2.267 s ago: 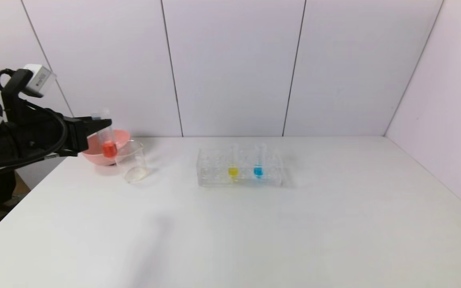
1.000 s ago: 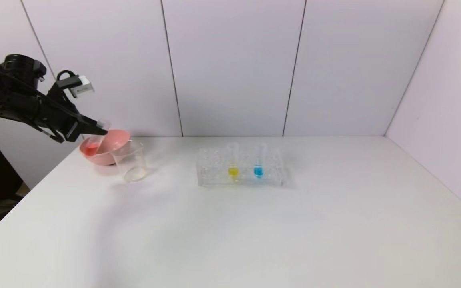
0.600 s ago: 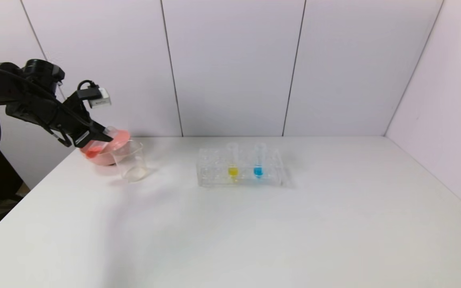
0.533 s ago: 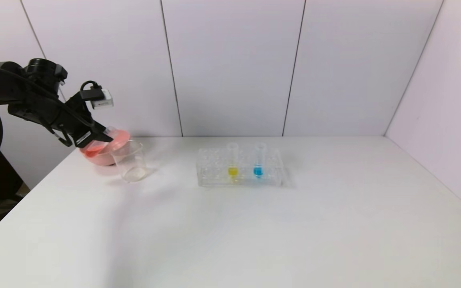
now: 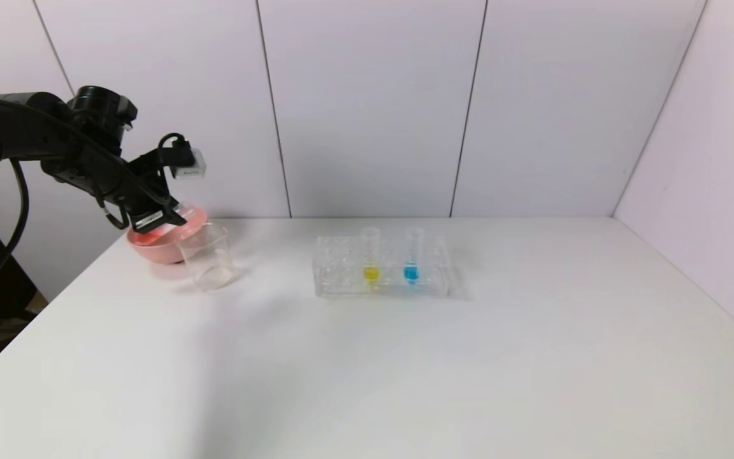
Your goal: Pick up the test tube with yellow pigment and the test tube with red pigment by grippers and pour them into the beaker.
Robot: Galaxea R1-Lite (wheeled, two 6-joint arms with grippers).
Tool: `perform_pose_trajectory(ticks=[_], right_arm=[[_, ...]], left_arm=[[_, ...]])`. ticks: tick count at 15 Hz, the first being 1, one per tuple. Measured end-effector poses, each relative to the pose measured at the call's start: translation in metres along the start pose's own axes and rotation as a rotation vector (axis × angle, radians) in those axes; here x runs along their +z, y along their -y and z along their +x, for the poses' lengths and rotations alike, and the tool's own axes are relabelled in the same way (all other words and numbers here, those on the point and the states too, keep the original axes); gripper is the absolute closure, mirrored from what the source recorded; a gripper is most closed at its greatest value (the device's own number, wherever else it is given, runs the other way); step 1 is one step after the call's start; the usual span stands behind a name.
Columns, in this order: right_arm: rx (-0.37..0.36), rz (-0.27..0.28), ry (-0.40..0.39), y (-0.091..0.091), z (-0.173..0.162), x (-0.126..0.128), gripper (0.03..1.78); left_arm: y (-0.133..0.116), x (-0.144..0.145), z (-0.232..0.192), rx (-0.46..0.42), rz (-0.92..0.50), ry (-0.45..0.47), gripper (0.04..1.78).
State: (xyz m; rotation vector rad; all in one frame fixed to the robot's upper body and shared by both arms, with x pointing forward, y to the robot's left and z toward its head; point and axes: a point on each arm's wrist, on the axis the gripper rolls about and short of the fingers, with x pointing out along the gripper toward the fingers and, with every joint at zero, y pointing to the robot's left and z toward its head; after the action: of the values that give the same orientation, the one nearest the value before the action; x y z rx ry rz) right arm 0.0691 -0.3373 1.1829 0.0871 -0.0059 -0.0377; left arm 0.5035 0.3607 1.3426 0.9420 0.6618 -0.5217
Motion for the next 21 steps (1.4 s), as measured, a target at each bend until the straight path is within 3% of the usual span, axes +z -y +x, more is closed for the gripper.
perform_pose_trajectory(ticks=[7,21], right_arm=[[0.0,0.0,0.0,0.0,0.0,0.0,0.1],[0.0,0.0,0.0,0.0,0.0,0.0,0.1]], left_arm=[[0.01,0.015,0.004,0.058,0.061,-0.164,1.4],[0.028,0.037,0.009,0.125,0.136,-0.372,1.4]])
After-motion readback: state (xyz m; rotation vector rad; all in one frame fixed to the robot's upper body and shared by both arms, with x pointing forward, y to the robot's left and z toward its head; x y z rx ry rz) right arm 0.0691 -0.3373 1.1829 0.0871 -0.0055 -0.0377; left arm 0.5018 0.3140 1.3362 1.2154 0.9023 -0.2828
